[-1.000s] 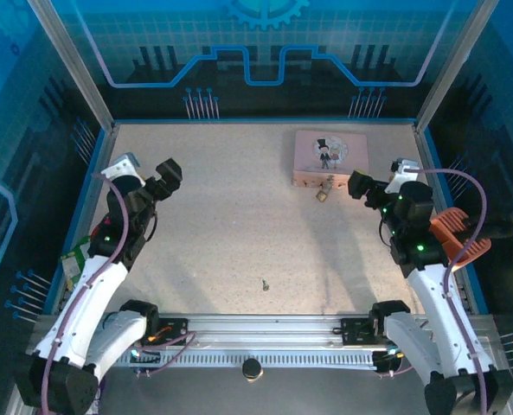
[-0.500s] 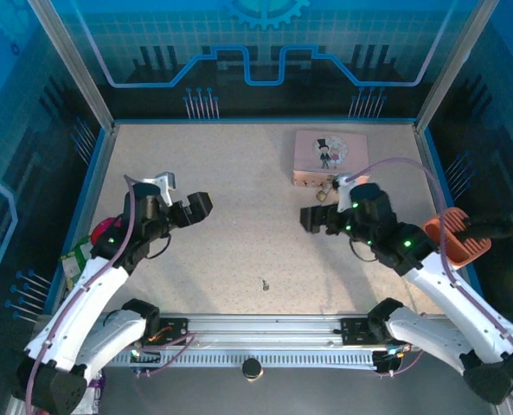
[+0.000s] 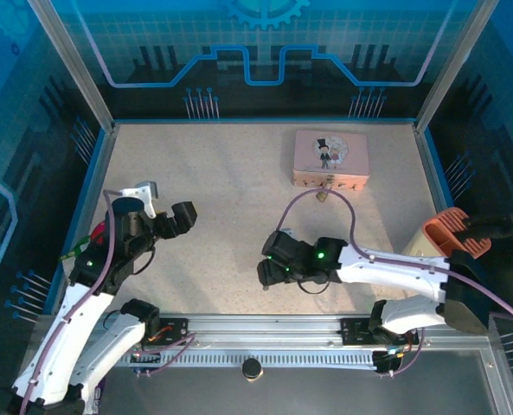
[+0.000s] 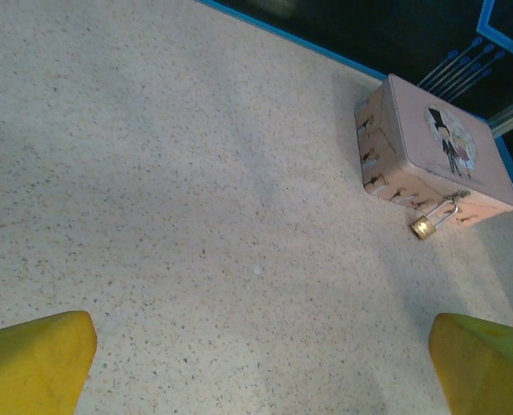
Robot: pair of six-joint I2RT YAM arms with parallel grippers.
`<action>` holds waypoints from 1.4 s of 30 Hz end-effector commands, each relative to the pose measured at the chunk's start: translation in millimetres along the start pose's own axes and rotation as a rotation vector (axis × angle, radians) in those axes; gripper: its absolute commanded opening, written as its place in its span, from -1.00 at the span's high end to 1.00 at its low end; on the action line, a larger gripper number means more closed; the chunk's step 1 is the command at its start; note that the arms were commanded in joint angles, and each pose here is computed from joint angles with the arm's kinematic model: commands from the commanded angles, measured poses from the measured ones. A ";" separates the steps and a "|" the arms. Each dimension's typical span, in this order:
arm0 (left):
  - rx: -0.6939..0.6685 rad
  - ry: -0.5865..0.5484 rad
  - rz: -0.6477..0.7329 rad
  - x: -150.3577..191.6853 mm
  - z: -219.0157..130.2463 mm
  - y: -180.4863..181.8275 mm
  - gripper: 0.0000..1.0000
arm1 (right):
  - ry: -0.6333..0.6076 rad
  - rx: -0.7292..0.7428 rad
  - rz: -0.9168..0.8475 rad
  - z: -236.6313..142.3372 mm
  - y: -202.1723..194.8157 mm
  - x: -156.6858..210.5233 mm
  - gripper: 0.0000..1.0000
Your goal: Unlock a padlock with a key
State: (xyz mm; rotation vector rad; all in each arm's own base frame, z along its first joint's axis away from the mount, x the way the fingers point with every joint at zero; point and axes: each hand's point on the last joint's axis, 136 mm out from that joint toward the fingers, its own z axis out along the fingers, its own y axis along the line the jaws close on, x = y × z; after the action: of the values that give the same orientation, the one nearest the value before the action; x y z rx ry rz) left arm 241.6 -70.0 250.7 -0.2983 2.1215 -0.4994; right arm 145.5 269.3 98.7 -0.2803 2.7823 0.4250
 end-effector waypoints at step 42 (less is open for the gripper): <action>-0.002 -0.033 -0.011 17.9 -2.1 2.9 -0.99 | 0.304 0.198 0.162 83.5 2.4 36.7 0.39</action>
State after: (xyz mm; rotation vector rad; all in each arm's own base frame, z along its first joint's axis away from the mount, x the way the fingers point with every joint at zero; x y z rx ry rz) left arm 226.9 -70.6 231.9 -0.3147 2.1236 -0.4669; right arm 133.5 298.8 15.2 -0.1141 3.1042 0.2206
